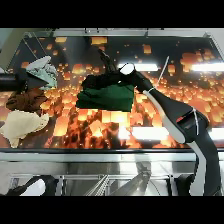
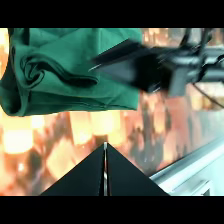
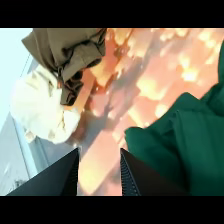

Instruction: Fold the shirts.

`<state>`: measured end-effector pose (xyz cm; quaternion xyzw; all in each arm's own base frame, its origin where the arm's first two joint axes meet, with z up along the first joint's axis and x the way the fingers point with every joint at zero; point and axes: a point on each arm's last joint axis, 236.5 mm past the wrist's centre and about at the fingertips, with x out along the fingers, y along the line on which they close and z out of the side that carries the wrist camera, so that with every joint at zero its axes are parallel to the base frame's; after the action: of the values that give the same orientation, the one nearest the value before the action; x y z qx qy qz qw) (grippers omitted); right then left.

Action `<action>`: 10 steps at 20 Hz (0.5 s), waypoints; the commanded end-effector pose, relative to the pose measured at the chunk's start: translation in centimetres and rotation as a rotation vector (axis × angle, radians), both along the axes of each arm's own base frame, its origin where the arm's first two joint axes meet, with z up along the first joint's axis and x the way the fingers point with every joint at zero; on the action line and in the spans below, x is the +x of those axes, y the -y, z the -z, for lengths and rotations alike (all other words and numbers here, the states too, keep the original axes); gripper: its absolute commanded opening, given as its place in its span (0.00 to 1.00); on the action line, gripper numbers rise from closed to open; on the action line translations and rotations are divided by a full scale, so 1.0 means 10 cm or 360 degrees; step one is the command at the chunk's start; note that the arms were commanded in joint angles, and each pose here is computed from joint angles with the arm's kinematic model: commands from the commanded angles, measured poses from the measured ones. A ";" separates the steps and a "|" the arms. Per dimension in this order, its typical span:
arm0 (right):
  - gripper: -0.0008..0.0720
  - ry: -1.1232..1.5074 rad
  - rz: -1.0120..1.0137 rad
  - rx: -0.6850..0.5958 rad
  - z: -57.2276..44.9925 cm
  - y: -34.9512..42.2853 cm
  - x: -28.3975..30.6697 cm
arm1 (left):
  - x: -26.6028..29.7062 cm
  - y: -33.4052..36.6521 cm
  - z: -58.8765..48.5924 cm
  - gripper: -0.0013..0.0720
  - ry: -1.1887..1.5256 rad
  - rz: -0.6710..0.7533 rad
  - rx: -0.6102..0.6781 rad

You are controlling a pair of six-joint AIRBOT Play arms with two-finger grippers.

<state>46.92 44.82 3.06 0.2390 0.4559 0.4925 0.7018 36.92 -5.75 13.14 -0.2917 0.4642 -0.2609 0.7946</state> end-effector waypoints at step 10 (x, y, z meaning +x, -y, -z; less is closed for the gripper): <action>0.92 -0.0770 0.0556 -0.0873 1.14 3.06 -0.07 | -0.45 0.12 0.21 0.06 -0.0056 -0.0041 -0.0208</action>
<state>47.36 17.64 -4.01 0.2023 0.6518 0.2310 0.6935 33.24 -6.56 11.13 -0.3508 0.4577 -0.2723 0.7703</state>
